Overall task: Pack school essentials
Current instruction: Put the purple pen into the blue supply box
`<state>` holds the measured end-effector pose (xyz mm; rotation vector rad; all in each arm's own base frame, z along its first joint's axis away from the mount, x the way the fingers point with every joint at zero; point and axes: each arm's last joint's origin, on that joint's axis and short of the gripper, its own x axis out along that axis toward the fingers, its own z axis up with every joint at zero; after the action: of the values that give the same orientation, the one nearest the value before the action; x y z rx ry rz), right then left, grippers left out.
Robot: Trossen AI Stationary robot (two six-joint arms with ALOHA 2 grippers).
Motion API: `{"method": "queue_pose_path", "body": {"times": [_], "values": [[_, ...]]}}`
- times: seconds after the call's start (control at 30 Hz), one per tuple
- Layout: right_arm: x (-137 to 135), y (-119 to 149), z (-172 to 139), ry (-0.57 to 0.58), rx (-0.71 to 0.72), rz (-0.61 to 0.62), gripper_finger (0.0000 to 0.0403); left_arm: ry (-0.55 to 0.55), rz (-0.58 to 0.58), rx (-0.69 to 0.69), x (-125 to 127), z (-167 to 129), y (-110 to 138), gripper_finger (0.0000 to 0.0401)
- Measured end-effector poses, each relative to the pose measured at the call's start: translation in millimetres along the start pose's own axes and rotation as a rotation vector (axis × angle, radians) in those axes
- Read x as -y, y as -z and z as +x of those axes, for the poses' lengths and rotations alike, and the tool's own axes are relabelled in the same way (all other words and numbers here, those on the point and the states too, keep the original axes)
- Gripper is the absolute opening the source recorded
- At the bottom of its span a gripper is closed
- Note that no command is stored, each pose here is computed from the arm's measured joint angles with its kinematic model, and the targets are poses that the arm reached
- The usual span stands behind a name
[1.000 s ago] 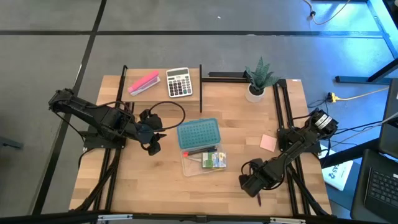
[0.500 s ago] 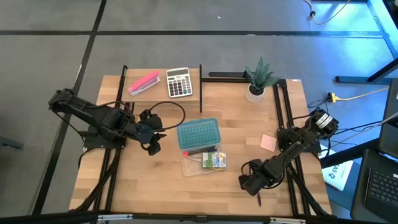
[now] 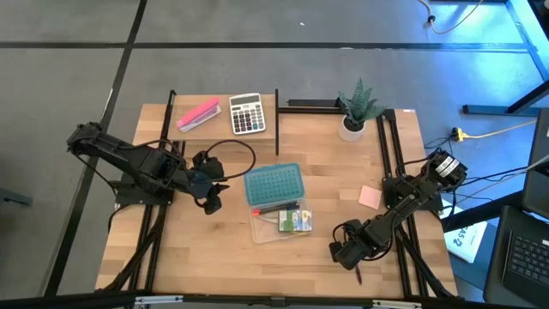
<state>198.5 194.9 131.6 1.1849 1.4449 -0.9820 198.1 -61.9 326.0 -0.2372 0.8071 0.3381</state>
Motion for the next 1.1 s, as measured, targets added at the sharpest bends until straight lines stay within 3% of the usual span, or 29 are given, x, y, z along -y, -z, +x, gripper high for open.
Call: {"method": "queue_pose_path", "body": {"times": [0.2, 0.6, 0.8, 1.1], "values": [[0, 0, 0, -0.002, 0.007, -0.003, 0.0065, 0.0, 0.0, 0.0, 0, 0, 0, 0.0094], [-14, 0, -15, -0.016, 0.018, -0.084, 0.0071, -0.001, 0.001, -0.001, 0, 0, 0, 0.0094], [-35, -6, -36, -0.058, -0.001, -0.19, 0.0072, -0.001, 0.001, 0.0, 0, 0, 0, 0.0094], [-61, -32, -86, -0.033, 0.025, -0.346, 0.0072, -0.001, 0.001, 0.0, 0, 0, 0, 0.0094]]}}
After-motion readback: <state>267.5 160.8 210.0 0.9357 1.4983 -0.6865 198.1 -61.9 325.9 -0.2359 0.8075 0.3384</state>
